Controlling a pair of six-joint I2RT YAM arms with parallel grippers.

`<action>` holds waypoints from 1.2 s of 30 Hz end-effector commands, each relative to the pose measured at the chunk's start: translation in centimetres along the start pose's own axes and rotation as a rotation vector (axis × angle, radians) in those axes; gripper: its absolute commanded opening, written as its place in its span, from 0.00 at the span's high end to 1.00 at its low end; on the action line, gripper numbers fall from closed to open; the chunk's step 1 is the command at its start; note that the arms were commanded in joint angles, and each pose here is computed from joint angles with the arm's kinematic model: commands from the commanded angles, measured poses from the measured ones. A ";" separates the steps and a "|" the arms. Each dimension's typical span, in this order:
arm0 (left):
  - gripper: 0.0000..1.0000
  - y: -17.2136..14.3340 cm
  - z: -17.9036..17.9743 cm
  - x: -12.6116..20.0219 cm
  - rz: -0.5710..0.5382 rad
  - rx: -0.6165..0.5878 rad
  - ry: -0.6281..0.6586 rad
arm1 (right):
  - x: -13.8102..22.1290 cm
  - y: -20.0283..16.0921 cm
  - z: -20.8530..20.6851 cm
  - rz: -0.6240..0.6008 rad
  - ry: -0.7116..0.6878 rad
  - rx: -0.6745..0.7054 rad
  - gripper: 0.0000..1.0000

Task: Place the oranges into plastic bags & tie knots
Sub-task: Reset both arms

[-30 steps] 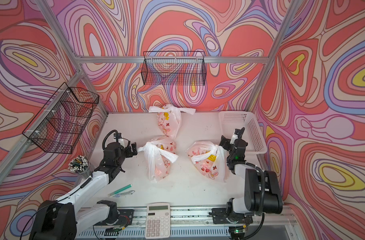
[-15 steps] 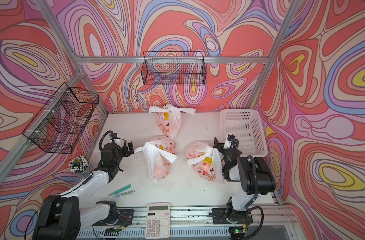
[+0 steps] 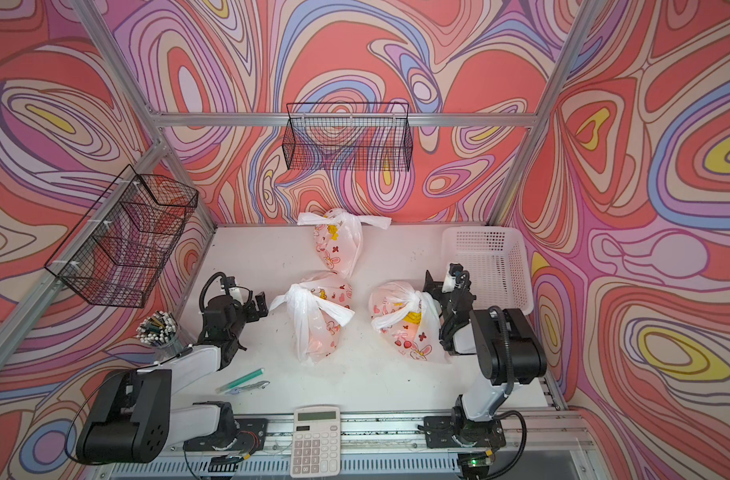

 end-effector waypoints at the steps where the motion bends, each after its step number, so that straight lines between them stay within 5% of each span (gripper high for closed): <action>1: 0.00 1.6 -0.4 0.0 -0.089 -0.013 -0.062 | 0.1 -1.6 -0.7 0.068 -0.037 0.012 0.02; 6: 0.00 1.6 -1.6 0.7 -0.189 -0.015 -0.161 | 0.1 -1.7 -0.7 0.069 -0.039 0.012 0.02; 26: 0.01 0.9 -1.4 2.8 -0.289 -0.020 -0.144 | 0.1 -1.6 -0.7 0.067 -0.037 0.013 0.01; 36: 0.00 1.2 -1.2 1.6 -0.221 -0.011 -0.130 | 0.1 -1.6 -0.7 0.066 -0.037 0.013 0.02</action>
Point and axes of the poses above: each gripper's point midway between its finger pads, its own x axis back along the fingers, its own z axis along the line the jaws close on, y = z × x, the point moved 5 cm from there along x, back along the fingers, and after that the axes turned 13 degrees about -x, right-handed, at the moved point
